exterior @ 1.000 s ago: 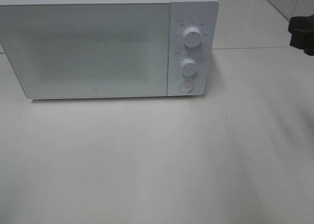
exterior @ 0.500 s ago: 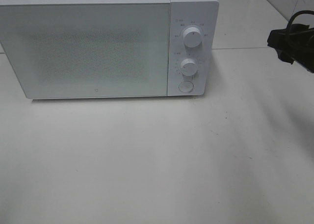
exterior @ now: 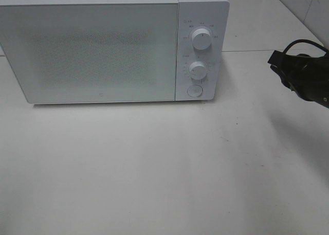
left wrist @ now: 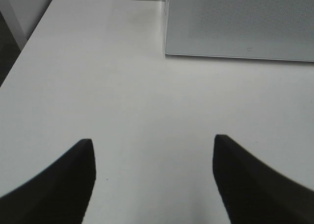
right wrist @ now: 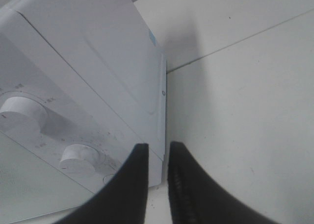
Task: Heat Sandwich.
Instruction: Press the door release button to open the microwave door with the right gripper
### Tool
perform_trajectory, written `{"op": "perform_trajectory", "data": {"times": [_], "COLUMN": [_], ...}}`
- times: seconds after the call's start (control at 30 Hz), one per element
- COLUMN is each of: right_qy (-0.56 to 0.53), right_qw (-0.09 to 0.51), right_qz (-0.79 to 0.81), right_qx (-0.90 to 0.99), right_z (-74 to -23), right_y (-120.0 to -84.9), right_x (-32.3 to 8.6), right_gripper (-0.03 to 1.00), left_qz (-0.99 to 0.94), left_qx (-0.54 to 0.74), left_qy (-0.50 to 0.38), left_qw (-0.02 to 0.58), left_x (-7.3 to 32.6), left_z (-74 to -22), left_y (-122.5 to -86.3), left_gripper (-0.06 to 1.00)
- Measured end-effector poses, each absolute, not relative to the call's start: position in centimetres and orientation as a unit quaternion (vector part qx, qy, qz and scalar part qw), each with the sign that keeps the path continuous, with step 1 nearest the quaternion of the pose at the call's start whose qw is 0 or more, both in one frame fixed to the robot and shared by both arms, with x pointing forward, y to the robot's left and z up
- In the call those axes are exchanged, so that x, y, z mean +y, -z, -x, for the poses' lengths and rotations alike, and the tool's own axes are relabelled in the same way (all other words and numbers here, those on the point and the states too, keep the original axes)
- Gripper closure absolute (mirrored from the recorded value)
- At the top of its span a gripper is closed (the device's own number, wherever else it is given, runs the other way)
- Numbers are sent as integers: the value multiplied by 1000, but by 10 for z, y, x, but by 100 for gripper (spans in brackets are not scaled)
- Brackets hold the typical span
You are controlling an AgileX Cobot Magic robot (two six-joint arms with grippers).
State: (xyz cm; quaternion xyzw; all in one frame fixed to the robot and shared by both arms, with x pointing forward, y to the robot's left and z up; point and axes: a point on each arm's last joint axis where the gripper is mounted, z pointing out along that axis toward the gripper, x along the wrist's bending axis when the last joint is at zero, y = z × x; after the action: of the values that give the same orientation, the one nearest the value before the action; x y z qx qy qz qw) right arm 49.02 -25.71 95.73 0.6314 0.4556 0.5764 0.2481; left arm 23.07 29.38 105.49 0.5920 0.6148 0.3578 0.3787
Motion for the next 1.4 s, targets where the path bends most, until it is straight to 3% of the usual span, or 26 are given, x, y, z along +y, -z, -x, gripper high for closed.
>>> {"op": "perform_trajectory", "data": {"times": [0.07, 0.2, 0.77, 1.4], "right_qy": [-583, -597, -579, -578], "right_qw": [226, 199, 143, 126], "right_qz": [-638, -638, -662, -667], "right_qx": [449, 443, 454, 453], "right_z": [-493, -495, -492, -532], "right_y": [-948, -940, -890, -876], "right_x": [-255, -246, -198, -174], "right_gripper": [88, 96, 96, 96], "left_qz": [-592, -592, -592, -592], "left_qx": [615, 615, 615, 615], "left_qy": [-358, -358, -358, -358], "left_qw": [379, 379, 379, 379], "left_x": [294, 294, 294, 294], "left_z": [-231, -231, -231, -231], "left_y": [-1055, -1055, -1055, -1055], "left_gripper": [30, 30, 30, 30]}}
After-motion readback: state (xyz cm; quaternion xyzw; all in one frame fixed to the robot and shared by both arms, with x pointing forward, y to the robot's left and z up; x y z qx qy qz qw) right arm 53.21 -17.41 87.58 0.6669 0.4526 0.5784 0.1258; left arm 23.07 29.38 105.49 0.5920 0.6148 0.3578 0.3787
